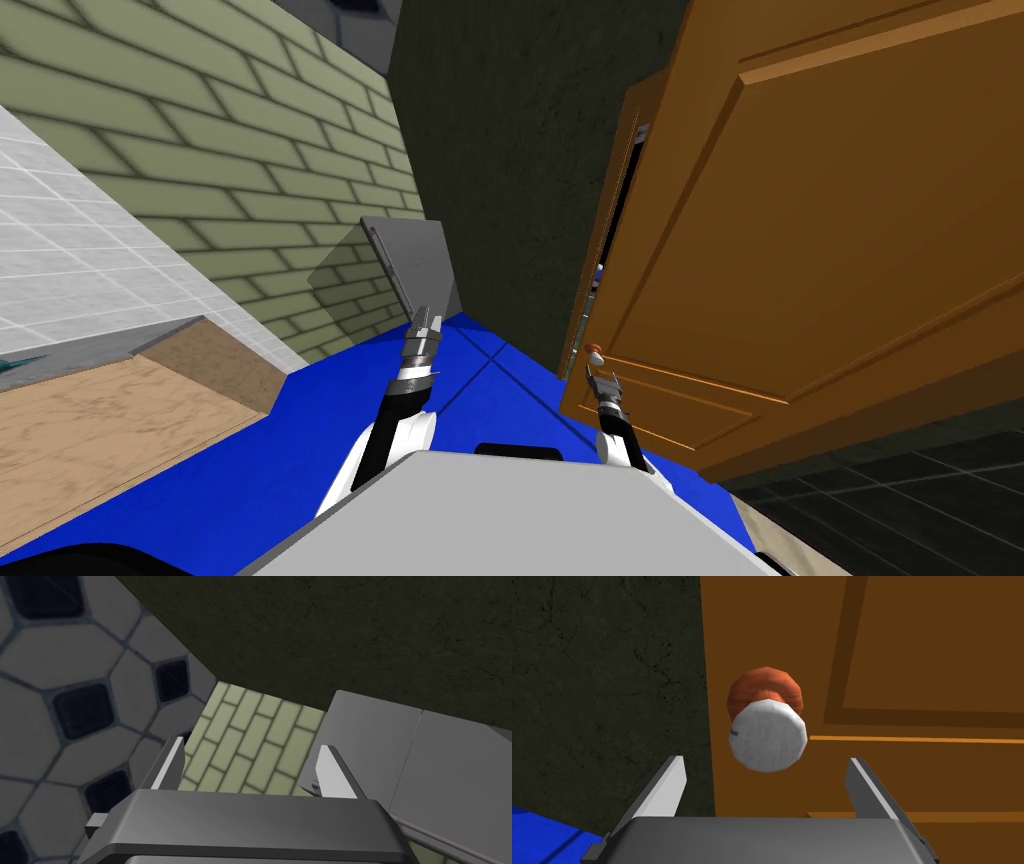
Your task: Pull the door open
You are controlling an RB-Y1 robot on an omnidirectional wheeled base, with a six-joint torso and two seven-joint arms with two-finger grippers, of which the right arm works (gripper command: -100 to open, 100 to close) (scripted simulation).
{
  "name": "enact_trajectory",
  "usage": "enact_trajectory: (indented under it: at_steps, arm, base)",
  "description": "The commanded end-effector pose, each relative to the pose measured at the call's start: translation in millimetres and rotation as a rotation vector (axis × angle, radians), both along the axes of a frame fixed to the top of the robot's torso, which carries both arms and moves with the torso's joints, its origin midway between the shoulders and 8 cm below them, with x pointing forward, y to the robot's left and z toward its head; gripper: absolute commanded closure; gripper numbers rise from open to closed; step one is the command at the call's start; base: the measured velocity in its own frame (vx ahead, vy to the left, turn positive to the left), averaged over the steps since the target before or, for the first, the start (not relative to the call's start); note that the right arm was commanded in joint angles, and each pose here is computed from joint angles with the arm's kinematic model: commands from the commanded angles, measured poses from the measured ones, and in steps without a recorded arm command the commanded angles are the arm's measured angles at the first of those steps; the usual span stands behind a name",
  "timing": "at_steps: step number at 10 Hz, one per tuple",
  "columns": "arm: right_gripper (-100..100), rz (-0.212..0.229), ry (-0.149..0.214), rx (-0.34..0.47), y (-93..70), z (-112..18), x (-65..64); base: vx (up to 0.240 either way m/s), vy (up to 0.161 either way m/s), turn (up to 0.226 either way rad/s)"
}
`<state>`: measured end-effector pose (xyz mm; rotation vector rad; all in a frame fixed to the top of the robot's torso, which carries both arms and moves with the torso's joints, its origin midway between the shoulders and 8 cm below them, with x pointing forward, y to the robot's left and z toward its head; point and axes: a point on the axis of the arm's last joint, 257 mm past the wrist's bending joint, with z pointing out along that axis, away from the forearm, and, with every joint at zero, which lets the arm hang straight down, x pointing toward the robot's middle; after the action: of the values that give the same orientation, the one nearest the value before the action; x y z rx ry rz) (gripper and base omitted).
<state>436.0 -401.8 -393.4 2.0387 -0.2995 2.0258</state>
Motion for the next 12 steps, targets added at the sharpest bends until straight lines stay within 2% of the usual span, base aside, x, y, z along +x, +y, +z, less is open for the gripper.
enact_trajectory:
  at_steps: [1,2,4,5,10,11,12]
  arm:
    - [-100,-0.021,-0.002,0.001,-20.2,0.5,-6.2]
    - [-100,-0.031,-0.003,0.001,-30.1,1.0,-10.1]
    - [-100,-0.030,-0.006,0.002,-29.0,0.6,-9.1]
    - [100,-0.030,-0.006,0.002,-29.0,0.6,-9.1]
    - [100,-0.030,-0.006,0.002,-29.0,0.6,-9.1]
    - [100,-0.004,-0.003,0.005,-28.2,-0.6,-11.9]
    - [100,0.002,-0.004,0.006,-27.9,-0.3,-12.2]
  base:
    - [0.228,-0.020,0.144]
    - [0.210,-0.033,0.101]
    - [0.090,-0.006,0.012]
    - [0.002,-0.005,-0.012]
    - [-0.011,-0.001,0.003]
    - [-0.136,-0.028,0.162]
    - [-0.217,-0.029,0.124]
